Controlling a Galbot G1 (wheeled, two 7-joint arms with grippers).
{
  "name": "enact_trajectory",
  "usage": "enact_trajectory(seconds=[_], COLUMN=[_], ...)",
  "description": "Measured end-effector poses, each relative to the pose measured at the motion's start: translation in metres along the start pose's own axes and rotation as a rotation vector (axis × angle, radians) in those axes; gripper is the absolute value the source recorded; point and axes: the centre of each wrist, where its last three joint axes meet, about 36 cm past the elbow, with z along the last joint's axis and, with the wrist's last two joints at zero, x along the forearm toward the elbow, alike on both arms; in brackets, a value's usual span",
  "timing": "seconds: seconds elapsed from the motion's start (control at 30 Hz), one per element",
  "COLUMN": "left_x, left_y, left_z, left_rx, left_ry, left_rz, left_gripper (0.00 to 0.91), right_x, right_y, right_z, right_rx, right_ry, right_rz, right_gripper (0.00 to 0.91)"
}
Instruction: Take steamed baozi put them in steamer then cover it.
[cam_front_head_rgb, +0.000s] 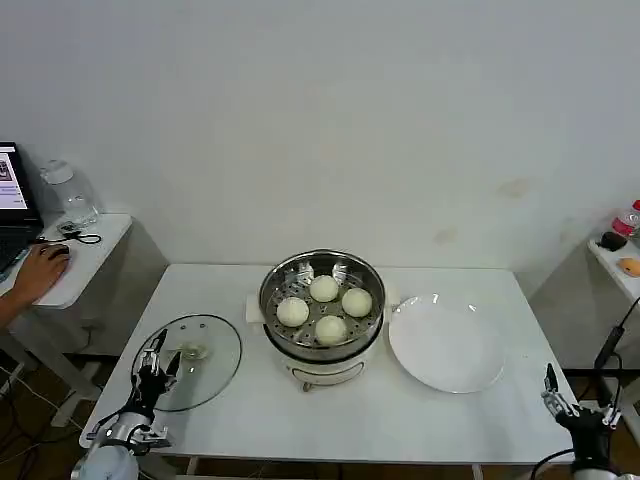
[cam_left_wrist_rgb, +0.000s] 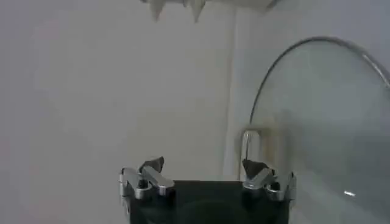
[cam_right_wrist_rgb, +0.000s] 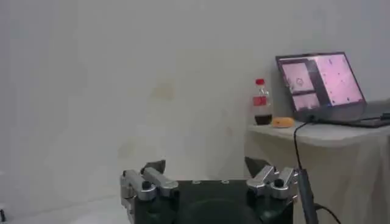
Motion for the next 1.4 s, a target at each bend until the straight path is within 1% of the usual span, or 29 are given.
enact_trajectory(seconds=[0.4, 0.7, 0.73, 0.77, 0.8, 0.9, 0.93, 0.97, 1.03, 1.1, 1.13, 1.17, 1.2, 1.23, 1.4], left_x=[-0.014, -0.027, -0.029, -0.03, -0.032, -0.037, -0.038, -0.039, -0.041, -0.043, -0.044, -0.045, -0.045, -0.046, -0.045], left_y=[-0.005, -0.008, -0.008, -0.009, -0.01, -0.011, -0.012, -0.012, -0.014, -0.016, -0.017, -0.018, -0.02, -0.021, -0.029], left_z=[0.003, -0.004, -0.005, -0.006, -0.007, -0.009, -0.01, -0.011, -0.012, -0.013, -0.014, -0.014, -0.015, -0.016, -0.021], left_rx=[0.01, 0.027, 0.03, 0.032, 0.034, 0.038, 0.038, 0.039, 0.039, 0.042, 0.043, 0.046, 0.048, 0.051, 0.06], left_ry=[0.022, 0.031, 0.033, 0.034, 0.034, 0.034, 0.034, 0.035, 0.039, 0.043, 0.044, 0.046, 0.047, 0.048, 0.05], left_rz=[0.002, -0.006, -0.009, -0.009, -0.008, -0.008, -0.007, -0.006, 0.0, 0.0, 0.001, 0.002, 0.002, 0.003, 0.016], left_gripper=[0.907, 0.907, 0.867, 0.856, 0.786, 0.705, 0.645, 0.605, 0.363, 0.242, 0.131, 0.091, 0.02, 0.0, 0.0], right_x=[0.006, 0.009, 0.009, 0.01, 0.011, 0.011, 0.011, 0.011, 0.012, 0.012, 0.012, 0.012, 0.013, 0.013, 0.012], right_y=[0.002, 0.006, 0.006, 0.007, 0.008, 0.009, 0.01, 0.01, 0.011, 0.013, 0.014, 0.015, 0.016, 0.017, 0.017], right_z=[0.001, 0.004, 0.004, 0.005, 0.005, 0.007, 0.007, 0.007, 0.009, 0.01, 0.01, 0.01, 0.011, 0.011, 0.01], right_rx=[0.006, -0.001, -0.001, -0.003, -0.003, -0.004, -0.004, -0.005, -0.007, -0.009, -0.009, -0.01, -0.012, -0.013, -0.011], right_ry=[0.006, 0.012, 0.013, 0.015, 0.016, 0.019, 0.019, 0.02, 0.021, 0.022, 0.022, 0.023, 0.024, 0.024, 0.022], right_rz=[-0.004, -0.006, -0.007, -0.008, -0.01, -0.013, -0.013, -0.013, -0.013, -0.016, -0.017, -0.018, -0.019, -0.021, -0.022], right_gripper=[0.907, 0.907, 0.907, 0.907, 0.907, 0.907, 0.907, 0.907, 0.907, 0.907, 0.907, 0.907, 0.907, 0.907, 0.907])
